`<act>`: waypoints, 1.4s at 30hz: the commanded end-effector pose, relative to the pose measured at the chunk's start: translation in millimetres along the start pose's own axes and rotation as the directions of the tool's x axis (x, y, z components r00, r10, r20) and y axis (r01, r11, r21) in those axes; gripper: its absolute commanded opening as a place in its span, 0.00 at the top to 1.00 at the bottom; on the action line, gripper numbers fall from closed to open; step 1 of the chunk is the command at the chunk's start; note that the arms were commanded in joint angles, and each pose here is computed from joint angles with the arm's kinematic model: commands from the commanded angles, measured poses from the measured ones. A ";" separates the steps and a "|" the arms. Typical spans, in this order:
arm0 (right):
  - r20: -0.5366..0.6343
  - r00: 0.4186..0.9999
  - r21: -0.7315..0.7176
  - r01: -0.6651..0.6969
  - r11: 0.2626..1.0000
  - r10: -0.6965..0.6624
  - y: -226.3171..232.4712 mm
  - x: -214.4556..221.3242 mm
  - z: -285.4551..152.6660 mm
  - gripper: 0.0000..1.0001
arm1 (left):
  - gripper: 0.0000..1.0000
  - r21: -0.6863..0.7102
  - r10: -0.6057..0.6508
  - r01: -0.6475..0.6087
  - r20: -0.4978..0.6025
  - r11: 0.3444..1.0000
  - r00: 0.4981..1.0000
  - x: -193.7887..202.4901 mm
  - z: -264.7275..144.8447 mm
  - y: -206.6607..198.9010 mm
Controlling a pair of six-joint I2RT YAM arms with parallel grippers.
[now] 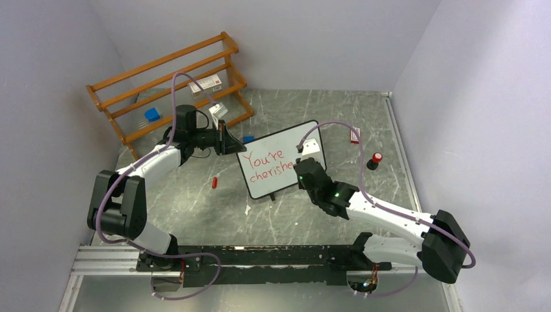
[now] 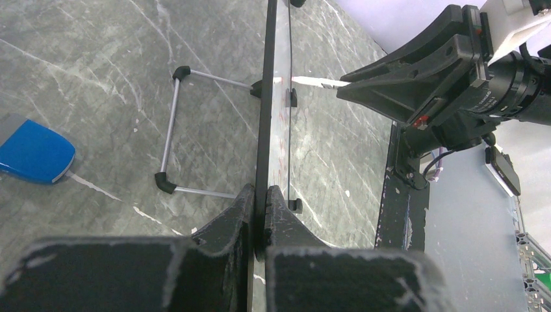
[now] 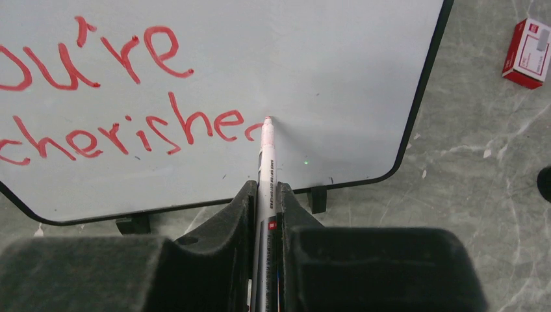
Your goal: Write a sentence on the whiteboard
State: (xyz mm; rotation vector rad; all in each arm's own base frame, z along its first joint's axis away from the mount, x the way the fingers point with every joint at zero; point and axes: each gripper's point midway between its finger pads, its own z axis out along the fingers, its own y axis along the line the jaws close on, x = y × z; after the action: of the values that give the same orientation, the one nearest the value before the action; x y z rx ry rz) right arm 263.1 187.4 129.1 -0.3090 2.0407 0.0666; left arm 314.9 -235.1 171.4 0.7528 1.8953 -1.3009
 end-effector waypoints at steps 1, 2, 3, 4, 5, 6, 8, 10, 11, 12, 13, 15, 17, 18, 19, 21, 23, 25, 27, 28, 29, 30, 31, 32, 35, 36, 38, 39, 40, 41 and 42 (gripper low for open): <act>0.071 0.997 0.022 -0.030 0.999 0.028 -2.4 -28.4 2.6 1.00 | 0.95 -0.096 -0.070 0.060 -0.102 0.994 0.992 44.0 6.8 24.0; 0.072 0.997 0.024 -0.027 0.999 0.025 -2.5 -29.6 3.4 1.00 | 0.95 -0.097 -0.071 0.061 -0.103 0.993 0.992 44.1 6.6 24.2; 0.075 0.997 0.024 -0.028 0.999 0.026 -2.6 -31.3 4.0 1.00 | 0.95 -0.095 -0.071 0.061 -0.103 0.994 0.992 44.2 6.8 23.8; 0.079 0.997 0.023 -0.029 0.999 0.027 -2.6 -33.2 4.7 1.00 | 0.95 -0.095 -0.071 0.061 -0.102 0.994 0.992 44.0 6.9 23.8; 0.080 0.996 0.020 -0.028 0.999 0.026 -2.0 -33.9 5.4 1.00 | 0.95 -0.096 -0.070 0.060 -0.102 0.994 0.992 44.0 6.9 24.0; 0.080 0.996 0.019 -0.027 0.999 0.026 -1.6 -34.5 6.4 1.00 | 0.95 -0.096 -0.071 0.061 -0.103 0.994 0.992 44.2 6.9 24.1; 0.079 0.997 0.023 -0.026 0.999 0.024 -1.9 -35.7 7.9 1.00 | 0.95 -0.095 -0.070 0.060 -0.102 0.994 0.992 43.9 6.8 23.9; 0.080 0.996 0.030 -0.028 0.999 0.025 -3.4 -36.7 8.6 1.00 | 0.95 -0.096 -0.070 0.060 -0.103 0.994 0.992 44.0 6.9 24.0; 0.082 0.996 0.031 -0.029 0.999 0.026 -3.7 -37.1 8.7 1.00 | 0.95 -0.096 -0.069 0.059 -0.102 0.994 0.992 43.8 6.8 23.9; 0.082 0.996 0.033 -0.029 0.999 0.026 -4.7 -37.3 8.7 1.00 | 0.95 -0.096 -0.068 0.059 -0.102 0.994 0.992 43.6 6.7 23.8; 0.084 0.996 0.034 -0.032 0.999 0.029 -5.3 -38.3 8.8 1.00 | 0.95 -0.096 -0.068 0.059 -0.102 0.994 0.992 43.5 6.7 23.8; 0.080 0.996 0.037 -0.032 0.999 0.029 -7.0 -37.5 9.4 1.00 | 0.95 -0.094 -0.069 0.060 -0.103 0.994 0.992 43.9 6.7 23.6; 0.071 0.997 0.034 -0.029 0.999 0.026 -6.5 -35.7 10.4 1.00 | 0.95 -0.096 -0.068 0.058 -0.102 0.994 0.992 43.6 6.7 23.7; 0.066 0.998 0.029 -0.027 0.999 0.025 -6.0 -34.4 10.9 1.00 | 0.95 -0.096 -0.068 0.058 -0.102 0.994 0.992 43.4 6.6 23.9; 0.061 0.998 0.027 -0.026 0.999 0.024 -5.6 -33.1 11.5 1.00 | 0.95 -0.095 -0.068 0.058 -0.102 0.994 0.992 43.3 6.7 23.7; 0.049 0.999 0.020 -0.023 1.000 0.022 -4.3 -29.6 12.5 1.00 | 0.95 -0.096 -0.068 0.058 -0.102 0.994 0.992 43.3 6.6 23.6; 0.035 0.999 0.015 -0.018 1.000 0.018 -3.2 -25.7 13.5 1.00 | 0.95 -0.096 -0.067 0.057 -0.103 0.994 0.992 43.4 6.6 23.7; 0.020 1.000 0.007 -0.013 1.000 0.013 -1.6 -21.9 14.2 1.00 | 0.95 -0.096 -0.068 0.059 -0.103 0.994 0.992 43.5 6.7 23.8; 0.002 1.000 0.000 -0.008 1.000 0.008 -0.2 -17.1 14.6 1.00 | 0.95 -0.095 -0.067 0.057 -0.103 0.994 0.992 43.4 6.6 23.7; -0.004 1.000 -0.002 -0.008 1.000 0.008 0.1 -15.2 14.5 1.00 | 0.95 -0.096 -0.067 0.057 -0.103 0.994 0.992 43.4 6.6 23.7; -0.010 1.000 -0.005 -0.006 1.000 0.006 0.3 -13.2 14.2 1.00 | 0.95 -0.098 -0.068 0.058 -0.103 0.994 0.992 43.5 6.4 24.2; -0.016 1.000 -0.007 -0.006 1.000 0.006 0.2 -11.1 13.8 1.00 | 0.95 -0.097 -0.068 0.058 -0.103 0.994 0.992 43.5 6.6 23.9; -0.019 1.000 -0.008 -0.007 1.000 0.006 -0.2 -10.3 13.0 1.00 | 0.95 -0.096 -0.066 0.056 -0.102 0.994 0.993 43.2 6.6 23.7; -0.024 1.000 -0.009 -0.006 1.000 0.006 -0.3 -8.5 12.6 1.00 | 0.95 -0.097 -0.065 0.055 -0.102 0.994 0.993 43.0 6.5 23.8; -0.036 0.999 -0.013 -0.004 1.000 0.004 -1.4 -4.1 10.6 1.00 | 0.95 -0.097 -0.066 0.056 -0.102 0.994 0.993 43.0 6.5 23.8; -0.042 0.999 -0.013 -0.002 1.000 0.001 -1.6 -2.4 10.0 1.00 | 0.95 -0.097 -0.066 0.056 -0.102 0.994 0.993 43.1 6.5 23.8; -0.047 0.999 -0.017 -0.003 1.000 0.002 -1.6 -0.2 9.0 1.00 | 0.95 -0.098 -0.067 0.057 -0.102 0.994 0.993 43.2 6.3 24.0; -0.050 0.999 -0.016 -0.003 1.000 0.002 -2.1 0.8 8.6 1.00 | 0.95 -0.099 -0.067 0.057 -0.103 0.993 0.992 43.5 6.4 24.1; -0.054 0.999 -0.016 -0.002 1.000 0.001 -2.3 2.3 8.3 1.00 | 0.95 -0.099 -0.067 0.057 -0.103 0.994 0.992 43.3 6.4 24.0; -0.057 0.998 -0.017 -0.001 1.000 0.000 -2.4 3.4 8.1 1.00 | 0.95 -0.098 -0.067 0.057 -0.103 0.994 0.992 43.3 6.4 23.8; -0.059 0.998 -0.020 -0.002 1.000 0.001 -2.1 4.3 7.8 1.00 | 0.95 -0.097 -0.067 0.057 -0.103 0.994 0.992 43.3 6.4 23.6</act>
State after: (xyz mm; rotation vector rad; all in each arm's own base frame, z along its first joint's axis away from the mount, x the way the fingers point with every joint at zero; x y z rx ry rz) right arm 274.8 189.3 132.4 -0.3185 2.0595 0.0681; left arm 314.9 -234.9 170.7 0.7489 1.9026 -1.3000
